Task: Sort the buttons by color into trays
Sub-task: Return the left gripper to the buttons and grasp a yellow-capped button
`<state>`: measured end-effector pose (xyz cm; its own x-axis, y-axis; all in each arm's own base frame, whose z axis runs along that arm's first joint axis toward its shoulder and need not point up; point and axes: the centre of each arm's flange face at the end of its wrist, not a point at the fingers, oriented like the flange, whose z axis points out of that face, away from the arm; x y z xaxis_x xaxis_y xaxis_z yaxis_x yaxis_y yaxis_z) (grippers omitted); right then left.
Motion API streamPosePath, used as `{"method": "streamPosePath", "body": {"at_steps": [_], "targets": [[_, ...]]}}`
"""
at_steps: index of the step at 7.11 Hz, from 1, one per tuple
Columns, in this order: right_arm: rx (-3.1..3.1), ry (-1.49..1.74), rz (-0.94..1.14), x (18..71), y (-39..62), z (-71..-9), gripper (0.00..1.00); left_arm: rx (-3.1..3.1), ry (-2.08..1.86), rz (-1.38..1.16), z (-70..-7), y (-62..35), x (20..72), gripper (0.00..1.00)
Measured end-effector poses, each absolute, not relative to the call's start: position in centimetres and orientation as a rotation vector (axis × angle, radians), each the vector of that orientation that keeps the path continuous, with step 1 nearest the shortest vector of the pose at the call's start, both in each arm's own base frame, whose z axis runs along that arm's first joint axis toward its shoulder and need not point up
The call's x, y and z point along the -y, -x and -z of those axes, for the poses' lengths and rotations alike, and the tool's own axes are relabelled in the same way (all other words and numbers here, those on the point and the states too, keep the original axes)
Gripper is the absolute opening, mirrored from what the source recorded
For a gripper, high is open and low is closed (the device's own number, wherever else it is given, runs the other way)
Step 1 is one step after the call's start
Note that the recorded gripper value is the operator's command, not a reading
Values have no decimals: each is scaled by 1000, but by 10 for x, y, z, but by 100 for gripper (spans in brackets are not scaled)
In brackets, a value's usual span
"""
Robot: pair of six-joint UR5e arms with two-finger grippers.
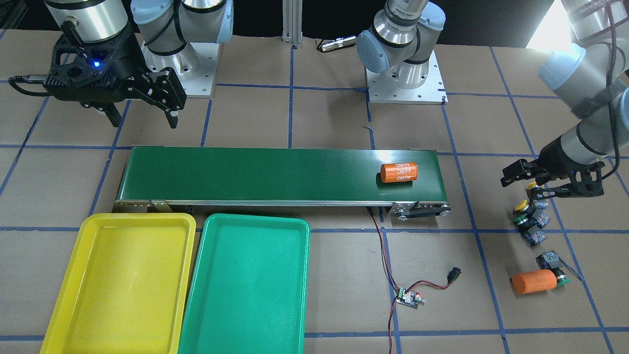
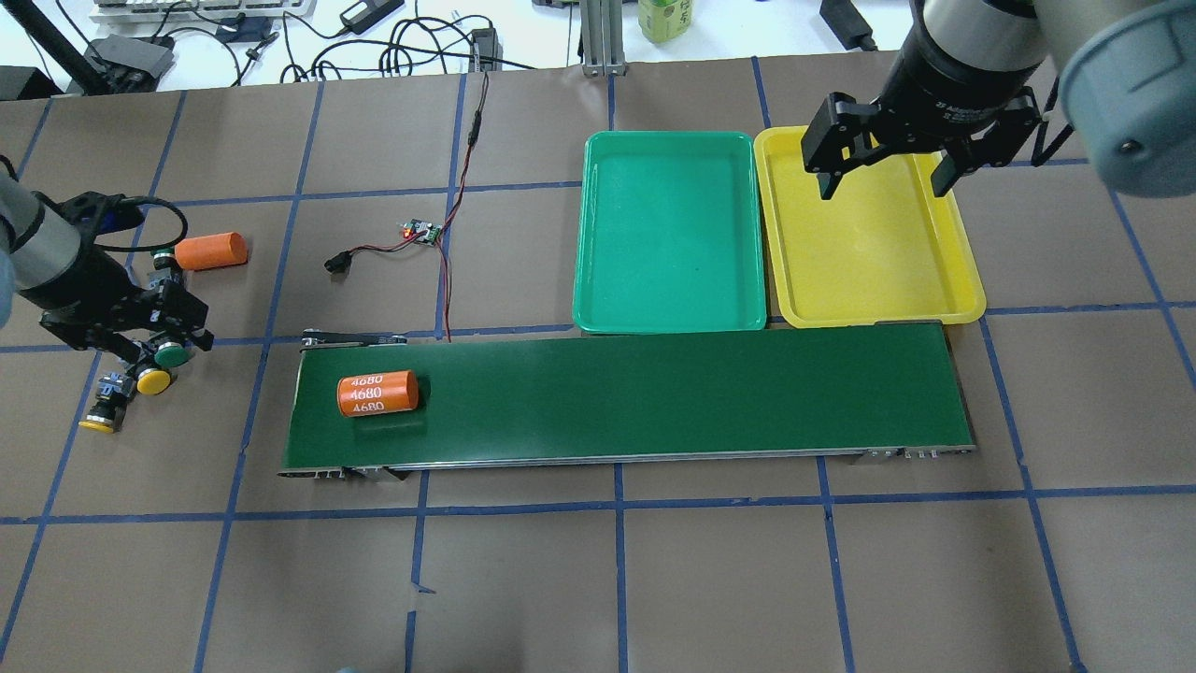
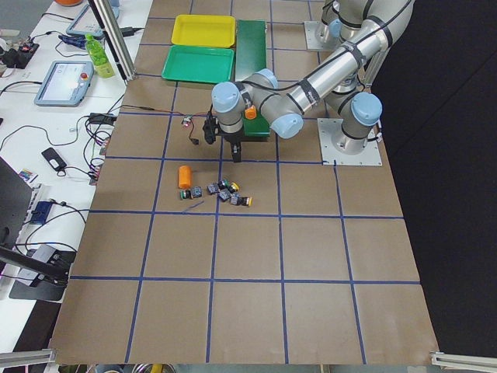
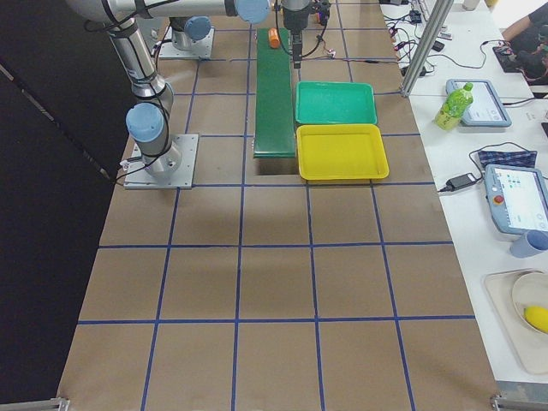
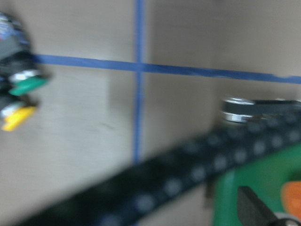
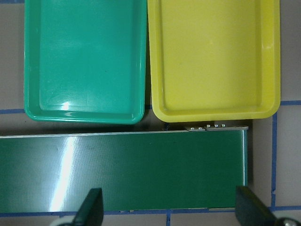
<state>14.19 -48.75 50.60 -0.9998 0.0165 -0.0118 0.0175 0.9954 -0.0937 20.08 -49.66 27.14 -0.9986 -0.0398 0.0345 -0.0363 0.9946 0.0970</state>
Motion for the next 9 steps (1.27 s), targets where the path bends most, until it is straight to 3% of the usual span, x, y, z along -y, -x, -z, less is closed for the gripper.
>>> {"method": "streamPosePath", "body": {"at_steps": [6,7,9], "targets": [[-3124,-30,143,488,-142,-505,100,3102,237,146,-193,-292,488,100],[-3125,-30,143,487,-142,-505,100,3093,276,147,-186,-299,487,91],[-3126,-29,140,487,-142,-505,100,3111,359,114,-176,-304,489,39]]}}
